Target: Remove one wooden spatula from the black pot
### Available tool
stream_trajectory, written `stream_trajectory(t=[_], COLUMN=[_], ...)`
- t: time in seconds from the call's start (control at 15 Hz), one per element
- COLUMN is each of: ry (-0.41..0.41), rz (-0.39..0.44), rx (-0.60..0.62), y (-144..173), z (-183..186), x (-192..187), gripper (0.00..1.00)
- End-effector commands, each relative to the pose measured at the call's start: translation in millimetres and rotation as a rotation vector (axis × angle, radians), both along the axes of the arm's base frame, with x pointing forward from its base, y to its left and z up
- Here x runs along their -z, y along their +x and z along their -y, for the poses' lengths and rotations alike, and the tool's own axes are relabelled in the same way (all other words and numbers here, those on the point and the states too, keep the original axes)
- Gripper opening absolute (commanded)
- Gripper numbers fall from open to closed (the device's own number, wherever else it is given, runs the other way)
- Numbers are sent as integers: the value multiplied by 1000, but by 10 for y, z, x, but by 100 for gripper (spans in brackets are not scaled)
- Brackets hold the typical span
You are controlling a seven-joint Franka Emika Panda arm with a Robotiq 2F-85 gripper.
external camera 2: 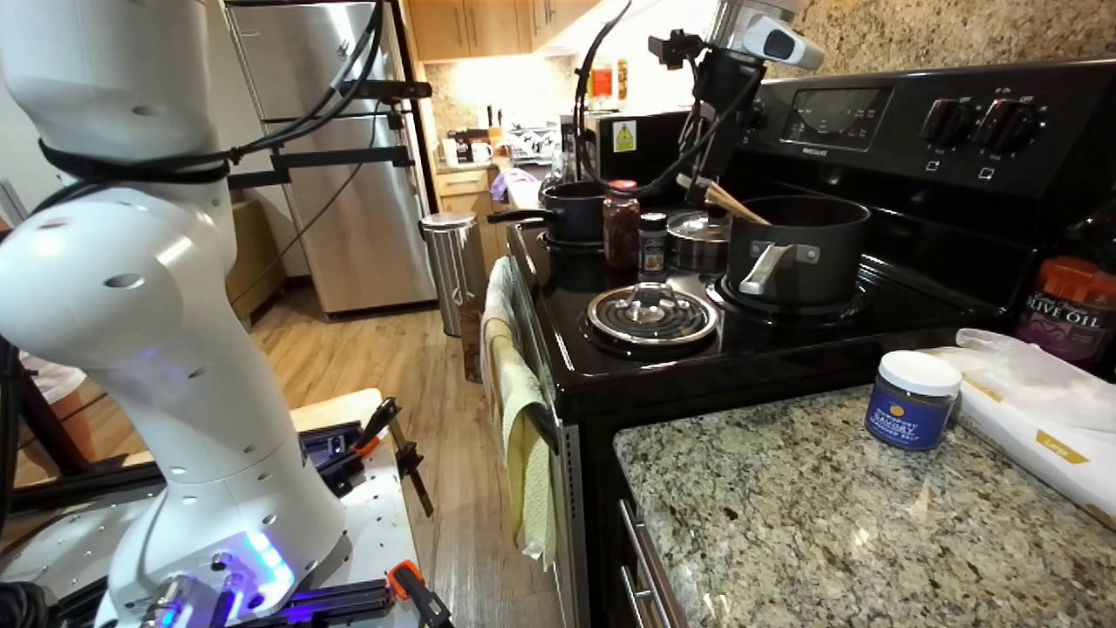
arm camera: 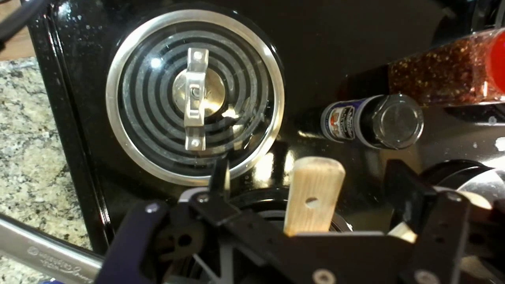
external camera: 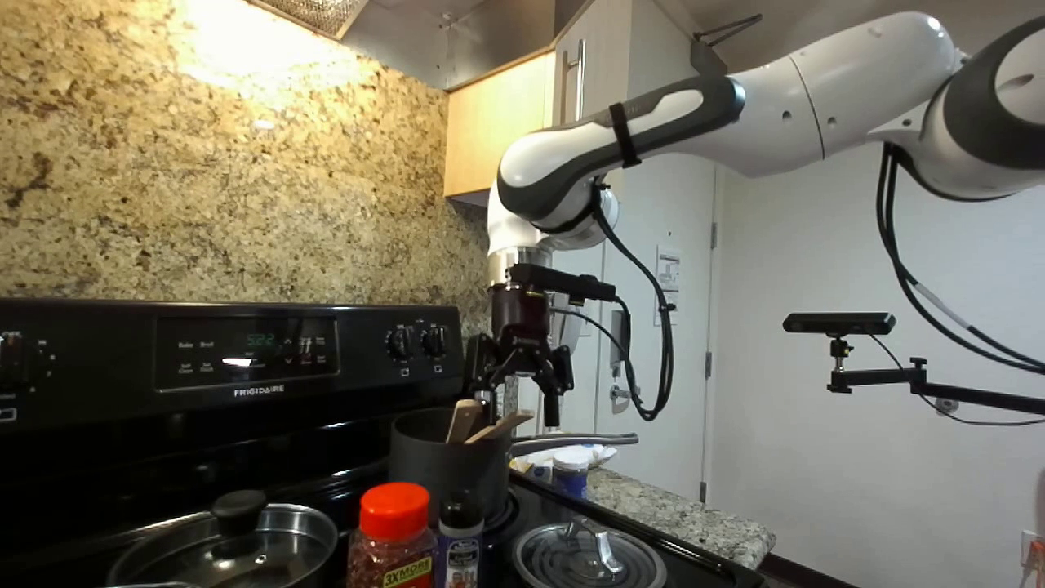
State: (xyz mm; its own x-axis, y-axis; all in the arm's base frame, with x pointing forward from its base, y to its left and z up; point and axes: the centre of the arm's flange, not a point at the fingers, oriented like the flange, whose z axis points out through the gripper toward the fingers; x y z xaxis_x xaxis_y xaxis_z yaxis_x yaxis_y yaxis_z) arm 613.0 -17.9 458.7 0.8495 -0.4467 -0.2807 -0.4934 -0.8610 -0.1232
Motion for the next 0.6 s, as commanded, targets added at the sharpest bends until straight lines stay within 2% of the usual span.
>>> stream_trajectory(t=[0.0, 0.2, 0.33, 0.53], ry=[-8, -6, -11, -12], rz=[24, 24, 18, 4], rx=[-18, -10, -3, 1], y=[205, 263, 287, 305], z=[98, 136, 147, 154], x=[-63, -123, -140, -156], gripper=[100, 100, 72, 53])
